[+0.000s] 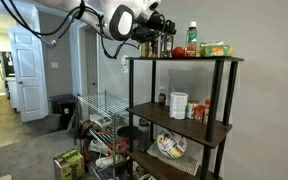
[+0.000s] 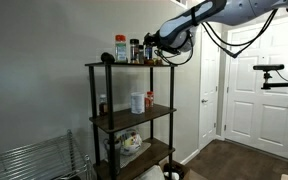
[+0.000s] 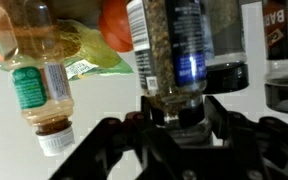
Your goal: Pick up the clear container with a black lid from the second shelf from the top and put it on the top shelf
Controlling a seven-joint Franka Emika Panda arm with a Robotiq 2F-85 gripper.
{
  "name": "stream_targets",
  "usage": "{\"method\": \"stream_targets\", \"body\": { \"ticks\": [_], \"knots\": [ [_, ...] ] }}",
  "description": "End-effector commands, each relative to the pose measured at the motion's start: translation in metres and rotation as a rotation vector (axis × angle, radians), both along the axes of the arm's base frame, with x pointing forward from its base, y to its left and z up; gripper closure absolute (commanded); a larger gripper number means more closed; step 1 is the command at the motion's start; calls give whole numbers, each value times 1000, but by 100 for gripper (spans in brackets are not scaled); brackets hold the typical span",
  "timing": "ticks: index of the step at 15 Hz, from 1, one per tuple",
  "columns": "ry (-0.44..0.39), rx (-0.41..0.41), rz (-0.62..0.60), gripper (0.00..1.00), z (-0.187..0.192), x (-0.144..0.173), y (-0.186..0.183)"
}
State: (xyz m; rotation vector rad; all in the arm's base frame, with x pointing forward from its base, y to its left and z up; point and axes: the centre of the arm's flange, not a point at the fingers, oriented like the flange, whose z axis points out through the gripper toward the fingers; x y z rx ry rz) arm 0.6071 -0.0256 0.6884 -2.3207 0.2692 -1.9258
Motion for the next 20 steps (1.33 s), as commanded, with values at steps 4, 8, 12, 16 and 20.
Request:
{"method": "stream_targets", "body": {
  "ticks": [4, 8, 12, 16, 20],
  "knots": [
    [7, 50, -39, 69, -10, 1, -12],
    [18, 58, -51, 69, -16, 4, -17],
    [23, 60, -59, 19, -17, 4, -20],
    [20, 60, -65, 2, -17, 3, -23],
    [22, 59, -52, 0, -16, -3, -19]
  ]
}}
